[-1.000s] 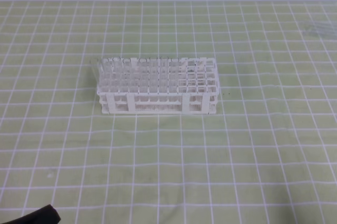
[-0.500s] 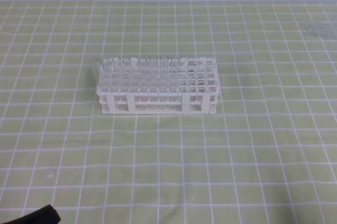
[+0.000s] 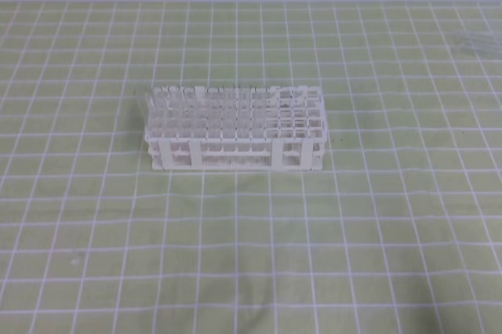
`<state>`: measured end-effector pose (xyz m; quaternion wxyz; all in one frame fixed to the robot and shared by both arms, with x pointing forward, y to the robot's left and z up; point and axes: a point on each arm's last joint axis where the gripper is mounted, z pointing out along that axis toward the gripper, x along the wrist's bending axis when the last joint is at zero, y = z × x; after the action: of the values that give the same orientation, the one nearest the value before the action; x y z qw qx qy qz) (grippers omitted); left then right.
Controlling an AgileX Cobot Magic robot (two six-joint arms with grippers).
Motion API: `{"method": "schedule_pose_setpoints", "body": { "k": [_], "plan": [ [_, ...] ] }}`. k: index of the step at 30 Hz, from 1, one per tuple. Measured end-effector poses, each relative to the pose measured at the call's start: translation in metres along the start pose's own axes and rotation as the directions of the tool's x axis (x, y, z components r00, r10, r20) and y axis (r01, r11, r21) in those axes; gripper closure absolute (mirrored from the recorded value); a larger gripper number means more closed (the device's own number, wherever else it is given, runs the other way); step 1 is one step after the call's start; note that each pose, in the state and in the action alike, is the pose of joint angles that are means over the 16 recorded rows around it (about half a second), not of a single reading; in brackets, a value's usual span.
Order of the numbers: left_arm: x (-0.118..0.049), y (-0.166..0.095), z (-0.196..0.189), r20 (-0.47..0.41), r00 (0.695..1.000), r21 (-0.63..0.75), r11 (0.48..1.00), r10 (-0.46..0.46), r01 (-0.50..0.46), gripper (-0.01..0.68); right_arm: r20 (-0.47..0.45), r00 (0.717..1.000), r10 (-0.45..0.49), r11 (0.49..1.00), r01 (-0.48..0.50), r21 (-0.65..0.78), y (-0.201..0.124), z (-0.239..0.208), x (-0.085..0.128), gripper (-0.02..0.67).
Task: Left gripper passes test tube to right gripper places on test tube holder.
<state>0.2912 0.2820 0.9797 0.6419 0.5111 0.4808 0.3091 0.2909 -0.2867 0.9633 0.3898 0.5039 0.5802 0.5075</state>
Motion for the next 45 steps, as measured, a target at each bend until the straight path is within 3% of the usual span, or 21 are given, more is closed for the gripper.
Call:
{"method": "schedule_pose_setpoints", "body": {
  "k": [4,9,31,45],
  "plan": [
    [0.006,0.002,-0.001,-0.106,0.994,-0.042,0.999,-0.006,0.002,0.675,0.000,1.000,0.000,1.000,0.000,0.000,0.000,0.000,0.000,0.665],
    [0.009,0.003,-0.002,-0.167,0.986,-0.063,0.998,0.006,-0.016,0.675,0.000,1.000,0.000,1.000,0.000,-0.001,0.000,0.000,0.000,0.665],
    [0.012,-0.011,-0.003,-0.202,0.952,0.126,0.970,0.230,-0.208,0.675,-0.001,1.000,0.002,1.000,-0.002,0.000,0.000,0.000,0.000,0.665],
    [0.017,-0.017,-0.004,-0.244,0.930,0.209,0.952,0.274,-0.226,0.675,0.000,1.000,0.002,1.000,-0.002,0.001,0.000,0.000,0.000,0.665]
  ]
}}
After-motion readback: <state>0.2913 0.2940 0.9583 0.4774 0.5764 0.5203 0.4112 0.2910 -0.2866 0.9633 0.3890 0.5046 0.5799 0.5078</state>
